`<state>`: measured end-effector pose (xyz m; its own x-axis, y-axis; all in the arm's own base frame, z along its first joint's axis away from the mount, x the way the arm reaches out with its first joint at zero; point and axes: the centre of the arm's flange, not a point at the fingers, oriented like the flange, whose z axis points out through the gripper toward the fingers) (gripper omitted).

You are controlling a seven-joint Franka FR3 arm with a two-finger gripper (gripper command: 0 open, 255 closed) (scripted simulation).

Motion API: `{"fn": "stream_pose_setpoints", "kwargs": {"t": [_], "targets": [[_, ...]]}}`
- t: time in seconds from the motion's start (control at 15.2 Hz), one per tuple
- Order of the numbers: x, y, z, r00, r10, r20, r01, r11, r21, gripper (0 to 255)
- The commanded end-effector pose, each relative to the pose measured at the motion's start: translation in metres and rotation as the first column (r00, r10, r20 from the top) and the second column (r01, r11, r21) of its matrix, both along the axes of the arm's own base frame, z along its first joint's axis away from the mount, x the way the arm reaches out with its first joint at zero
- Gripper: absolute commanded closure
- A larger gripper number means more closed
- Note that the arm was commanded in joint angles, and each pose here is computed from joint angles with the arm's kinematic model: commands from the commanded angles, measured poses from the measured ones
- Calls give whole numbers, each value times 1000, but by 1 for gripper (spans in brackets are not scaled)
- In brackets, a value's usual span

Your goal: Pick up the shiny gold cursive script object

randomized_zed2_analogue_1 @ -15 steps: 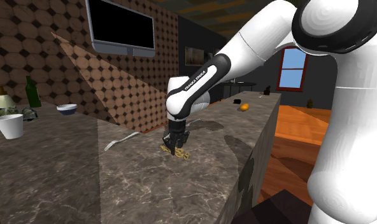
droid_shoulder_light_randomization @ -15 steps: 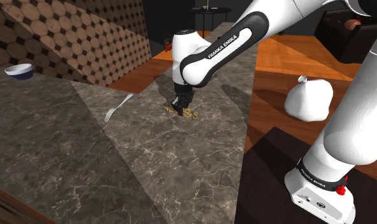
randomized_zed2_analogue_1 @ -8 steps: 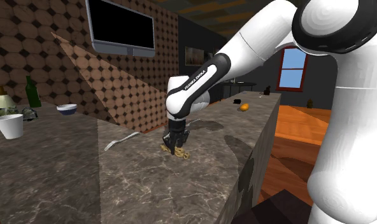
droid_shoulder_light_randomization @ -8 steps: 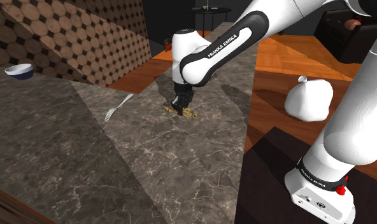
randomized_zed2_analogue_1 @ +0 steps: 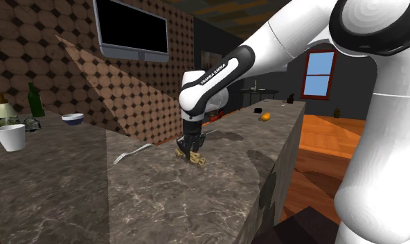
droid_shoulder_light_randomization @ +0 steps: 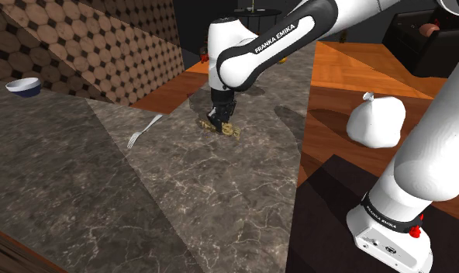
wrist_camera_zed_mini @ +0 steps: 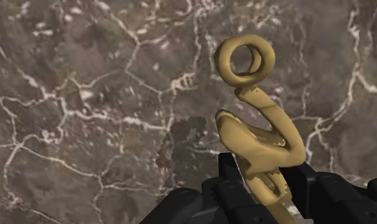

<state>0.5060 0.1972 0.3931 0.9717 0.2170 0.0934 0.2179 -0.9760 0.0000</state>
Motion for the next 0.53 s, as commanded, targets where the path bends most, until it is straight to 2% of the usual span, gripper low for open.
{"fn": "stream_pose_setpoints", "kwargs": {"t": [0.0,0.33,0.46], "targets": [[0,0,10,1000,0,0,0,1000,0,255],[0,0,36,1000,0,0,0,1000,0,255],[0,0,37,1000,0,0,0,1000,0,255]]}}
